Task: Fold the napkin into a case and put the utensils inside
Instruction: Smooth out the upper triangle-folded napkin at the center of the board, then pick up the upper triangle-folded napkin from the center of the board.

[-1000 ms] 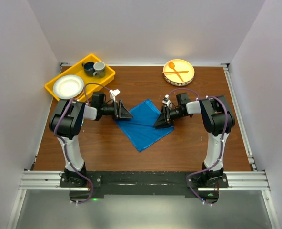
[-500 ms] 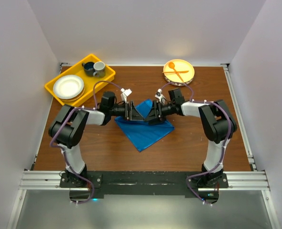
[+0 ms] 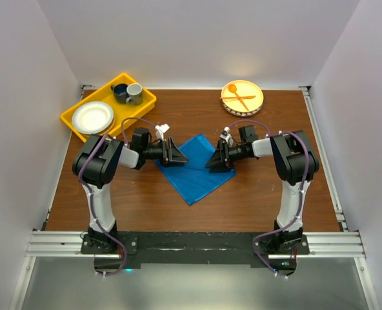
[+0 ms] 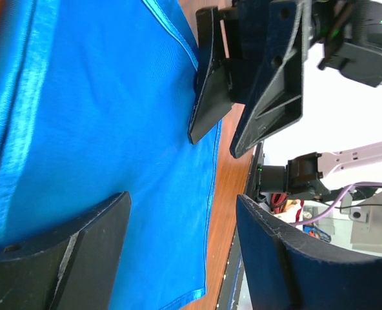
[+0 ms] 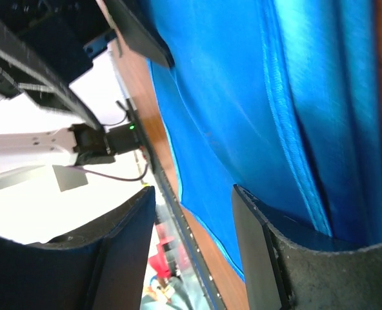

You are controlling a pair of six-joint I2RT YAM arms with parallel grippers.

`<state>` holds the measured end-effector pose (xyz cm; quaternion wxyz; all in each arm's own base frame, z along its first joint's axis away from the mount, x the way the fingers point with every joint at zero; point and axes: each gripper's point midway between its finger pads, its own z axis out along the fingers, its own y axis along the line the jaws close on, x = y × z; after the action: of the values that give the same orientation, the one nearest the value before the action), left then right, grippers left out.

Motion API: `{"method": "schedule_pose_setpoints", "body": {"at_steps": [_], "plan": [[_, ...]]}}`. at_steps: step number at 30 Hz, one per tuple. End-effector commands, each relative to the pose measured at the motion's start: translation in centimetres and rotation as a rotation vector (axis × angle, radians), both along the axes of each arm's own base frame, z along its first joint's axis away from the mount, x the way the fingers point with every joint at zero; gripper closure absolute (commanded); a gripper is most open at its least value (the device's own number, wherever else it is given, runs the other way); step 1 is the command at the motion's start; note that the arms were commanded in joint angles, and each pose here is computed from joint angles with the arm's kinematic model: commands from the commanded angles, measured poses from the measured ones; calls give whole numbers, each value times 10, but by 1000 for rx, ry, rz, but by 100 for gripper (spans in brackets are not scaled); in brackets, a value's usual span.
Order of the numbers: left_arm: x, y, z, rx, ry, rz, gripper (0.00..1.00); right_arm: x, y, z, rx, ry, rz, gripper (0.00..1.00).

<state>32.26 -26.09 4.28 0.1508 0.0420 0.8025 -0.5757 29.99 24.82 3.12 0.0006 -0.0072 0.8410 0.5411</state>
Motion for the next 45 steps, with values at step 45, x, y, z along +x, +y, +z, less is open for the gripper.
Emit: {"method": "schedule_pose_setpoints", "body": {"at_steps": [45], "plan": [[58,49,42,537,-589,-167,59,1,-30,-23,-354,-318,190,78]]}}
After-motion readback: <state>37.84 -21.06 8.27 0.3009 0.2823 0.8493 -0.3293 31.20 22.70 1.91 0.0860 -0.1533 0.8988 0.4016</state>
